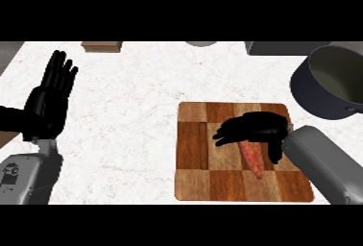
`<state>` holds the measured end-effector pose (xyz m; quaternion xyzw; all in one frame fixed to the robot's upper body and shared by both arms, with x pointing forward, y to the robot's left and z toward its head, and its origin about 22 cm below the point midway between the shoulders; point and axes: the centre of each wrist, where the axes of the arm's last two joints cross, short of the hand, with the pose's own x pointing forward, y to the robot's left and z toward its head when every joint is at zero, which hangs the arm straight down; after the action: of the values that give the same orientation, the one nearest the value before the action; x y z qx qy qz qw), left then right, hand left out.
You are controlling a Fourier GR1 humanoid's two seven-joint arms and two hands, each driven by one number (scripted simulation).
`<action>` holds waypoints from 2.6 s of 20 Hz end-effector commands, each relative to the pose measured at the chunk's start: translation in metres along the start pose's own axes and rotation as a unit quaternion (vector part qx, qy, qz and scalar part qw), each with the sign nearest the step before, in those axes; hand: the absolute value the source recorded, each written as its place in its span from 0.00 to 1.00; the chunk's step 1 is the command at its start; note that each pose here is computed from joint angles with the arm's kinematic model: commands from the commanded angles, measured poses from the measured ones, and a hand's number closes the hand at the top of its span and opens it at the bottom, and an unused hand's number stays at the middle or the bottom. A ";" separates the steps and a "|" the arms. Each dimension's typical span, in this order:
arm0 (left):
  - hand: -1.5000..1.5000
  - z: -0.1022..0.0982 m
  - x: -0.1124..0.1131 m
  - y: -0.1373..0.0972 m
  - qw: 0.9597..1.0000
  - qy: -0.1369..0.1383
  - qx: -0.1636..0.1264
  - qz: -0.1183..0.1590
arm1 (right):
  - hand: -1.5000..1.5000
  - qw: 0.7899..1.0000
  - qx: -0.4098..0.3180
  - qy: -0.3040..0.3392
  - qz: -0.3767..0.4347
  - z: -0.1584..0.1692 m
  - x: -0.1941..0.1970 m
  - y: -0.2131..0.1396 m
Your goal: Pick the sweet potato from the cutting board and place it in the pot
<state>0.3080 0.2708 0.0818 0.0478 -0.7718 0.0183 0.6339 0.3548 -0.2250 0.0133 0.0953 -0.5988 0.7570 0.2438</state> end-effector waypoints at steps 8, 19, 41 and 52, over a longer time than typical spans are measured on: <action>0.50 0.004 0.006 0.011 1.000 0.003 0.003 0.001 | 1.00 0.993 -0.008 -0.113 0.013 -0.017 0.029 0.043; 0.50 0.007 -0.001 0.012 1.000 0.001 0.004 0.005 | 1.00 0.983 -0.168 0.064 0.024 -0.002 0.013 -0.031; 0.50 0.003 0.002 -0.010 1.000 0.001 -0.020 0.005 | 1.00 0.381 -0.531 0.752 0.086 0.032 -0.010 -0.172; 0.50 0.008 -0.002 0.008 1.000 0.003 0.011 -0.001 | 1.00 0.245 -0.467 0.845 0.090 0.011 0.008 -0.183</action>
<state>0.3014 0.2734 0.0776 0.0528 -0.7678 0.0214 0.6382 0.4395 -0.2051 0.1763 -0.7664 -0.3807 0.0662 0.5131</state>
